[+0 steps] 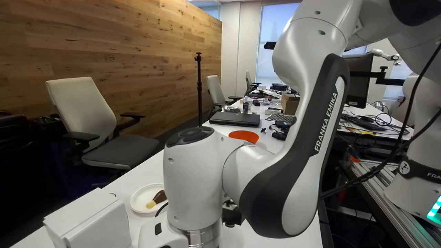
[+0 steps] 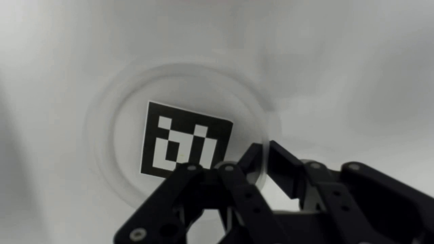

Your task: Put the lid on the clear bowl.

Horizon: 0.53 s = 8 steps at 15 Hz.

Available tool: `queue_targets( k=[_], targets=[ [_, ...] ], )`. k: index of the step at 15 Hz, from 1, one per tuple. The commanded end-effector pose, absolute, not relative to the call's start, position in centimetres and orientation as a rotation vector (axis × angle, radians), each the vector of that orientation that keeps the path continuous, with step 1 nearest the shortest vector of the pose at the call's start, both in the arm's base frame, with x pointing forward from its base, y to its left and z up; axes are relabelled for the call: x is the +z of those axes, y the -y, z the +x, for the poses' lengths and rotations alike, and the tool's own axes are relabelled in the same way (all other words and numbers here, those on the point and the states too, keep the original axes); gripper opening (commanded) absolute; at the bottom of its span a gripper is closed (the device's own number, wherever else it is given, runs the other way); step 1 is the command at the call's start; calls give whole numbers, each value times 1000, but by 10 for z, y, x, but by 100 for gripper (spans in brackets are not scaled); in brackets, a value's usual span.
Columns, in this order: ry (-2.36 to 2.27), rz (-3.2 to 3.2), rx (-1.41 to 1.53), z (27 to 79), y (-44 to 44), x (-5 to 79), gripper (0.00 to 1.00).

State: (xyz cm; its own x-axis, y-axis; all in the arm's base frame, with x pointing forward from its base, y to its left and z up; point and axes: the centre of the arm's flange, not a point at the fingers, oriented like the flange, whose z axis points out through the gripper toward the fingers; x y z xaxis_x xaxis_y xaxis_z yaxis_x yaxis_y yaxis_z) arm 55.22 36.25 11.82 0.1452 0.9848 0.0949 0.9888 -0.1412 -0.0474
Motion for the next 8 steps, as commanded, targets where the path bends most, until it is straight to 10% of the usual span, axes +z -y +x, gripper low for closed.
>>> queue_targets(
  k=[1,8],
  targets=[
    [2023,-2319,-116,564,-358,143,3],
    [2012,-2395,-179,571,-348,195,3]
  ],
)
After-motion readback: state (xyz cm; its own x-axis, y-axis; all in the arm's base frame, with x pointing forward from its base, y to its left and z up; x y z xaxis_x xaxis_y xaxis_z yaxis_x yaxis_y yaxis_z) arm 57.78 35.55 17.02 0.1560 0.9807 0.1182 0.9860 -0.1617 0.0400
